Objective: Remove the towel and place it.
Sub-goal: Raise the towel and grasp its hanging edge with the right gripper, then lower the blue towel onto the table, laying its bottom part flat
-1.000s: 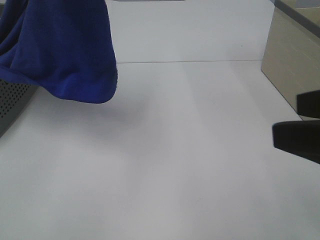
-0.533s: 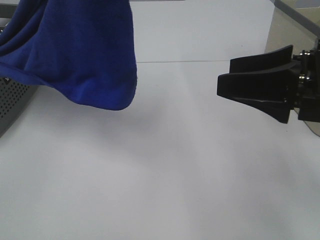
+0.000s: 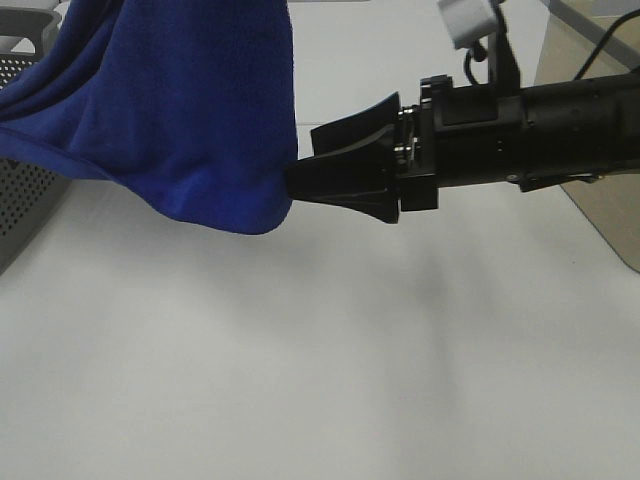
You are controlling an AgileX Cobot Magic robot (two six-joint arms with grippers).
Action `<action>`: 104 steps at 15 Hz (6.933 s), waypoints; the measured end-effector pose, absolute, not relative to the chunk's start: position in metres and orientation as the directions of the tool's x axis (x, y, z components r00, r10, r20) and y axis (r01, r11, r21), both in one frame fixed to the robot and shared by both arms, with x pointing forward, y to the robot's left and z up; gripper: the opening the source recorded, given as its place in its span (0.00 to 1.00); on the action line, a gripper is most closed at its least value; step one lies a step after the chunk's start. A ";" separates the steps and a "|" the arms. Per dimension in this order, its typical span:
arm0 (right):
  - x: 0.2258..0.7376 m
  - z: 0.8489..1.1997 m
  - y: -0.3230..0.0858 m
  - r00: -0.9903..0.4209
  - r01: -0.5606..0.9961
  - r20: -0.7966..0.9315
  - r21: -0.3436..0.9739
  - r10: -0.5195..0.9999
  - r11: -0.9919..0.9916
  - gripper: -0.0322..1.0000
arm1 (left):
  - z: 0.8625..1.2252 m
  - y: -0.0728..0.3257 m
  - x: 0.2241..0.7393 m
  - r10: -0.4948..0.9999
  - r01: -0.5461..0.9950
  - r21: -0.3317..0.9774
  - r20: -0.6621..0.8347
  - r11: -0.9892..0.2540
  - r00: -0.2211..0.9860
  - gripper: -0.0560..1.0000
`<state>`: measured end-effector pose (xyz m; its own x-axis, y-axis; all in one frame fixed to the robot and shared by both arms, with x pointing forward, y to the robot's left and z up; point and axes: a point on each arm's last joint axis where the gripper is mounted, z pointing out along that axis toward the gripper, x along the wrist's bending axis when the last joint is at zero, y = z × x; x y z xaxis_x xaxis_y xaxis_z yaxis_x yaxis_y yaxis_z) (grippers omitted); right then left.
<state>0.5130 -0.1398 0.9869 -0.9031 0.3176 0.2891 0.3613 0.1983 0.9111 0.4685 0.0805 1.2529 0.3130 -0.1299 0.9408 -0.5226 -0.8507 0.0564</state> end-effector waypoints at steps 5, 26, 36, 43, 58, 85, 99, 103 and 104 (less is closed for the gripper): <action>0.532 0.977 -0.122 -0.912 0.363 0.303 0.909 0.276 0.204 0.81 | 1.253 0.080 0.468 -0.115 -0.522 0.078 0.938 -0.850 0.326 0.05; 0.536 0.965 -0.122 -0.777 0.600 0.532 0.787 0.336 0.140 0.05 | 1.252 0.079 0.468 -0.019 -0.487 0.187 0.922 -0.853 0.387 0.05; 0.524 1.086 -0.147 -0.678 0.699 0.406 0.615 0.613 0.366 0.05 | 1.260 0.076 0.468 0.450 -0.275 0.662 0.703 -0.697 0.551 0.05; 0.536 1.234 -0.181 -0.597 0.549 -0.046 0.705 0.801 0.449 0.05 | 1.279 0.104 0.497 0.615 -0.312 0.735 0.676 -0.601 0.407 0.05; 0.552 1.296 -0.190 -0.417 0.145 -0.296 0.912 0.860 0.384 0.05 | 1.293 0.103 0.529 0.638 -0.634 0.567 0.756 -0.526 0.147 0.05; 0.672 1.238 -0.153 -0.259 -0.228 -0.313 0.939 0.913 0.257 0.05 | 1.228 0.138 0.687 0.934 -0.504 0.861 0.231 -0.066 0.273 0.05; 0.717 1.218 -0.151 -0.240 -0.200 -0.360 0.927 0.902 0.317 0.05 | 1.203 0.137 0.752 0.949 -0.365 0.926 0.195 -0.095 0.247 0.05; 0.701 1.231 -0.156 -0.272 -0.121 -0.365 0.931 0.890 0.345 0.05 | 1.219 0.140 0.732 0.955 -0.140 0.975 0.203 -0.175 0.215 0.05; 0.695 1.237 -0.158 -0.282 -0.100 -0.365 0.931 0.887 0.352 0.05 | 1.223 0.140 0.722 0.949 -0.060 0.973 0.229 -0.221 0.219 0.05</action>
